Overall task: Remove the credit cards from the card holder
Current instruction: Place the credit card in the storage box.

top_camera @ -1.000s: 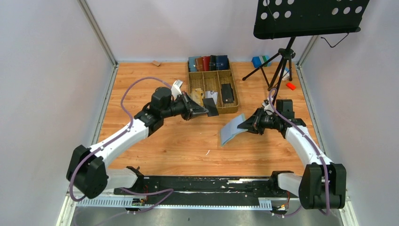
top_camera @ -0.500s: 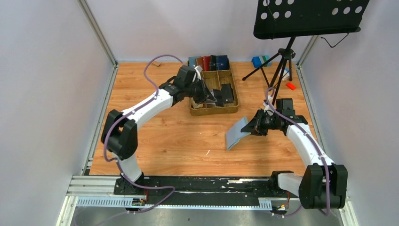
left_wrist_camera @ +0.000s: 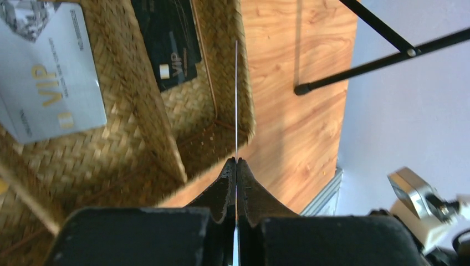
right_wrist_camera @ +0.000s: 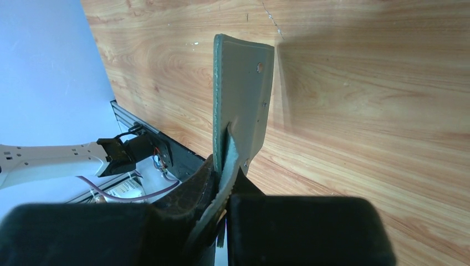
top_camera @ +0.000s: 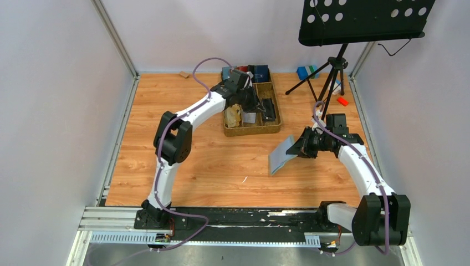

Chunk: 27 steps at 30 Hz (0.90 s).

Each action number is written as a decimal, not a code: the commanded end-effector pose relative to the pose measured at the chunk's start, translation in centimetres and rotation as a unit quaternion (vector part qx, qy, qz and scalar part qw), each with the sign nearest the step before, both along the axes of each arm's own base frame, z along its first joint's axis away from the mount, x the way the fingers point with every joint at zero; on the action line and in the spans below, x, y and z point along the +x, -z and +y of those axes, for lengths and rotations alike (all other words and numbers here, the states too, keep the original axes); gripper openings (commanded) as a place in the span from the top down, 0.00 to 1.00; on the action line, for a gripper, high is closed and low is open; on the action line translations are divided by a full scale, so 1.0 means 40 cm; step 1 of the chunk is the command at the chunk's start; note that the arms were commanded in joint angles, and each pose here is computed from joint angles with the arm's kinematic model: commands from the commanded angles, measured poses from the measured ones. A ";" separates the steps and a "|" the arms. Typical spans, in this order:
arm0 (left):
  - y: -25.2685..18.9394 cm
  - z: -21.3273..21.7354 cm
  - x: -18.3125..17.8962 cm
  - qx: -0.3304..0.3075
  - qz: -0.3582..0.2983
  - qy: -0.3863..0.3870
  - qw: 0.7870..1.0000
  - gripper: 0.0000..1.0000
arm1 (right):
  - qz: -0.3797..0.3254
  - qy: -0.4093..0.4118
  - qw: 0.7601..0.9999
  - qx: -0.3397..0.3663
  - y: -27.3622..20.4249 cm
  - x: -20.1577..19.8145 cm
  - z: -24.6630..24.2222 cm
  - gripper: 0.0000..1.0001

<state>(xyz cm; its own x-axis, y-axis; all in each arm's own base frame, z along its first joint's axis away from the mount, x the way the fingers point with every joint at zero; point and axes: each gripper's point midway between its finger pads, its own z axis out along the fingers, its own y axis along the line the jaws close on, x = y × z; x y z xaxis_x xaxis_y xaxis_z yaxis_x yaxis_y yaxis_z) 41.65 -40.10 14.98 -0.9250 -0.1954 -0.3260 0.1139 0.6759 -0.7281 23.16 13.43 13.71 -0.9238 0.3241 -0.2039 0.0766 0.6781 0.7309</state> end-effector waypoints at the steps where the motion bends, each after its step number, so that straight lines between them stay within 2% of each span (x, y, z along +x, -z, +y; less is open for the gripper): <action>1: 0.002 -0.041 0.043 -0.011 -0.007 0.005 1.000 1.00 | -0.042 -0.001 0.999 -0.017 -0.042 0.037 -0.012 1.00; 12: 0.073 -0.081 0.112 -0.015 -0.004 -0.008 1.000 0.99 | -0.038 -0.008 0.999 -0.028 -0.043 0.053 -0.018 1.00; 16: 0.059 -0.081 0.129 -0.021 -0.013 -0.012 1.000 0.79 | -0.036 -0.013 0.999 -0.020 -0.043 0.053 -0.012 1.00; 20: 0.033 -0.058 0.134 -0.017 -0.016 -0.016 1.000 0.68 | -0.038 -0.013 0.999 -0.013 -0.048 0.056 -0.008 1.00; 27: -0.080 -0.015 0.067 -0.017 -0.033 0.011 0.999 0.65 | -0.050 -0.017 0.998 0.016 -0.075 0.050 0.011 1.00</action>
